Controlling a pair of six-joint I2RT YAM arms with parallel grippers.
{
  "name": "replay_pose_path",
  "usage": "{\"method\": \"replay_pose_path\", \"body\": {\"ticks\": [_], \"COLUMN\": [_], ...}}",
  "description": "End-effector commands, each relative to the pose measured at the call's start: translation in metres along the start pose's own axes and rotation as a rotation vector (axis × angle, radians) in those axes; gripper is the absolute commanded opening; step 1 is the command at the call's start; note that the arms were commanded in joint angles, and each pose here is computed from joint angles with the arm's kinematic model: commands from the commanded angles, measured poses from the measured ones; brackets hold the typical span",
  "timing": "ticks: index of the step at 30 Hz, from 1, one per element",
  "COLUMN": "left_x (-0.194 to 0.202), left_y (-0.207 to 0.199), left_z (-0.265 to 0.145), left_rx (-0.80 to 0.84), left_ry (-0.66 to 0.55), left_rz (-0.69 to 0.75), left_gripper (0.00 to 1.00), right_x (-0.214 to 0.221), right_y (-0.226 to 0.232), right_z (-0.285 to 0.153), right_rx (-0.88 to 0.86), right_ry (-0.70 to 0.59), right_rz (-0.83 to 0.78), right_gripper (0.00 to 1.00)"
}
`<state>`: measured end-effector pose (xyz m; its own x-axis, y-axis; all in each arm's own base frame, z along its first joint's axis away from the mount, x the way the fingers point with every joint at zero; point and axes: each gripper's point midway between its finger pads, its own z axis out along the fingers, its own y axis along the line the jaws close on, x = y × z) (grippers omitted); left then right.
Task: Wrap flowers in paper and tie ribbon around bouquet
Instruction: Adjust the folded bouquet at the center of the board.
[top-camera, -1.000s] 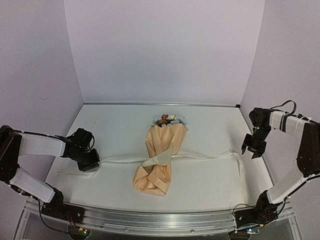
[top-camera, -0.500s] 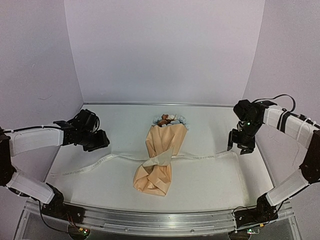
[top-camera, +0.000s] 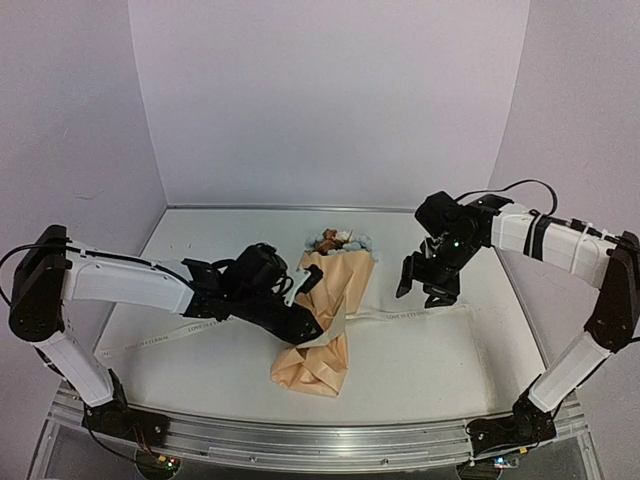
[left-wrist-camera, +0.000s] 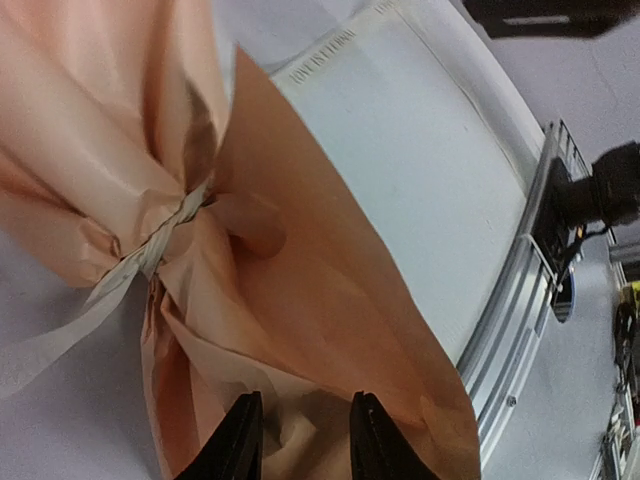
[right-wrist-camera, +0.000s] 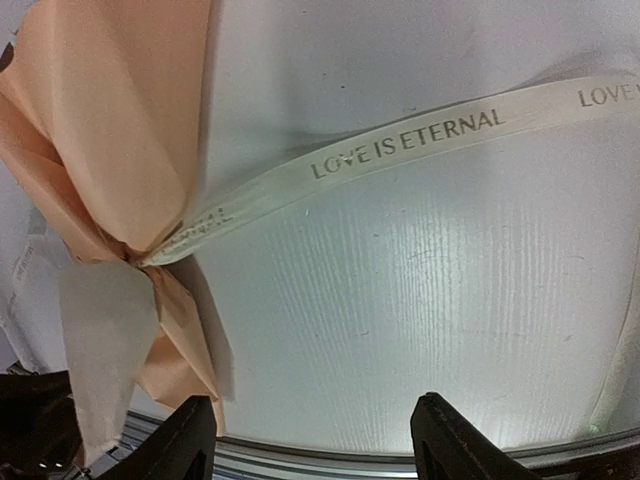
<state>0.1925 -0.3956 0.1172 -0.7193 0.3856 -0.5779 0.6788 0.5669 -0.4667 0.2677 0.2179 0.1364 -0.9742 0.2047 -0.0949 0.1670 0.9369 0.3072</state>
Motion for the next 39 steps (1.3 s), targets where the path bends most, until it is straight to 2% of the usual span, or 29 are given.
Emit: {"method": "replay_pose_path", "body": {"ticks": [1, 8, 12, 16, 20, 24, 26, 35, 38, 39], "left_x": [0.000, 0.017, -0.002, -0.018, -0.035, -0.043, -0.043, -0.061, -0.056, -0.052], "left_y": [-0.050, -0.068, -0.054, -0.009, 0.027, 0.032, 0.040, 0.062, 0.077, 0.084], "left_z": [0.006, 0.015, -0.007, -0.036, -0.053, -0.044, -0.034, 0.008, 0.024, 0.031], "left_rx": [0.143, 0.146, 0.036, -0.084, -0.050, 0.087, 0.085, 0.062, 0.022, 0.002], "left_ry": [0.010, 0.055, -0.059, -0.168, -0.218, -0.142, -0.117, -0.134, -0.113, -0.099], "left_rz": [0.117, 0.167, 0.149, 0.015, -0.076, -0.013, 0.030, 0.157, 0.139, 0.127], "left_gripper": [0.31, 0.37, 0.39, 0.42, 0.43, 0.40, 0.40, 0.40, 0.38, 0.37], "right_x": [0.003, 0.024, 0.040, 0.064, 0.082, 0.100, 0.109, 0.143, 0.147, 0.147], "right_y": [0.027, 0.047, 0.061, 0.071, 0.070, 0.077, 0.086, 0.110, 0.110, 0.109], "right_z": [-0.002, 0.010, 0.009, 0.011, 0.018, 0.021, 0.023, 0.053, 0.063, 0.066], "right_rx": [-0.055, -0.084, -0.093, -0.042, 0.010, 0.025, 0.015, -0.052, -0.071, -0.079], "right_ry": [-0.005, 0.011, 0.026, 0.043, 0.016, -0.017, -0.026, -0.063, -0.098, -0.111], "right_rz": [0.042, 0.053, 0.020, -0.019, -0.026, -0.051, -0.063, -0.051, -0.056, -0.059], "right_gripper": [0.71, 0.80, 0.86, 0.89, 0.89, 0.89, 0.89, 0.76, 0.65, 0.56]}}
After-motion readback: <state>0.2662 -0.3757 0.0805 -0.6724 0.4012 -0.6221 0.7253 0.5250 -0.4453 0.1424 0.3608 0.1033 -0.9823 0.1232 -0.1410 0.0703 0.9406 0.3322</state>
